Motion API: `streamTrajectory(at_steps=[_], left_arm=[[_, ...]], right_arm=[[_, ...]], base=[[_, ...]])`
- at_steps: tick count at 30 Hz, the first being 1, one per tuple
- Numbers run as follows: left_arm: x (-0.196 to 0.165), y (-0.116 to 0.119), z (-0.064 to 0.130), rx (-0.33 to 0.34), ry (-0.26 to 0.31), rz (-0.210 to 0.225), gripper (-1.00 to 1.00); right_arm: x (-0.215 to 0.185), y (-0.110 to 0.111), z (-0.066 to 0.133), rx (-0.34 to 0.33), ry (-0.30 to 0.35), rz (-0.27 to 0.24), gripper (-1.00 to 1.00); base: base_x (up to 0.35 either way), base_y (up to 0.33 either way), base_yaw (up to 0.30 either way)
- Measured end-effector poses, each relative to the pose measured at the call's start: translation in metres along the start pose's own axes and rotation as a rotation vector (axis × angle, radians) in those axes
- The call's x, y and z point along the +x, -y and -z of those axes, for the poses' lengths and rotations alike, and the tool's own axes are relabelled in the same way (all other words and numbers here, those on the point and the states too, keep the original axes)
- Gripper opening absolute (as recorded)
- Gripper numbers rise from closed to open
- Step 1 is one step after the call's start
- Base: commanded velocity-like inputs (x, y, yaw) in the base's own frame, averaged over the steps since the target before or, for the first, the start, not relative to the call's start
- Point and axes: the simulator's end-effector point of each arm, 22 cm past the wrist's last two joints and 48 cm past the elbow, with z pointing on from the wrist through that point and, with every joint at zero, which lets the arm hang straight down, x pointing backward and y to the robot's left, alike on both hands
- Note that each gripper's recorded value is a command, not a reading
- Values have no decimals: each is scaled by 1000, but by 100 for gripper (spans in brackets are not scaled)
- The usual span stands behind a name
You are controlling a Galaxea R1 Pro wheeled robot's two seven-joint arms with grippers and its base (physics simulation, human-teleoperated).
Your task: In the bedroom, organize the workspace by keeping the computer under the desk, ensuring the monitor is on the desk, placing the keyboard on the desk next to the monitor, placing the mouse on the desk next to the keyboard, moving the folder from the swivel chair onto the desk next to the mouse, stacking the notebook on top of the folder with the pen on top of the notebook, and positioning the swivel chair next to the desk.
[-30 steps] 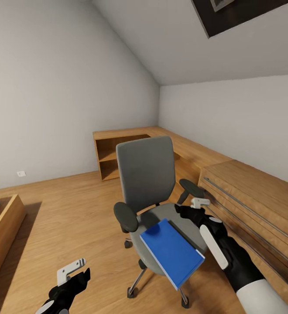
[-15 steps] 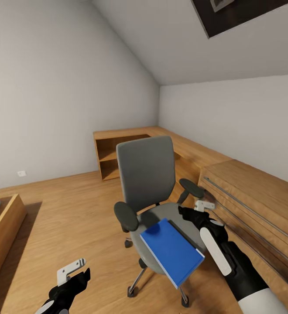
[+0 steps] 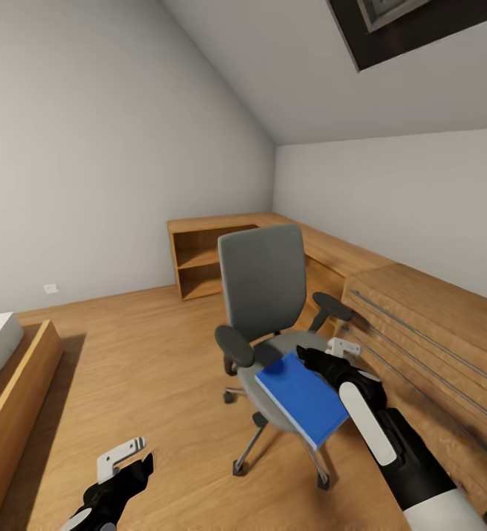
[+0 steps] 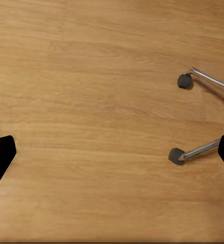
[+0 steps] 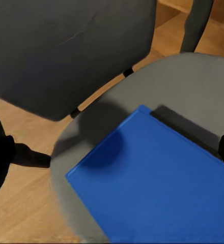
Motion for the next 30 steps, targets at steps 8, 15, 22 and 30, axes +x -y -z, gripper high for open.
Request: streamTrajectory(at_steps=[8,15,22,30], left_arm=[[0,0,0,0,0,0,100],[-1,0,0,-1,2,0,100],[-1,0,0,0,2,1,100],[-1,0,0,2,3,3,100]], right_arm=[[1,-3,0,-13,-8,-25,100],[1,-3,1,-15,-8,-27,100],[1,-4,1,-16,-9,-28,100],[3,-2,0,-14,-13,-29,100]], base=[[-252,213,-24],[-75,56,-140],[-6,5,-18],[-163,147,-72]])
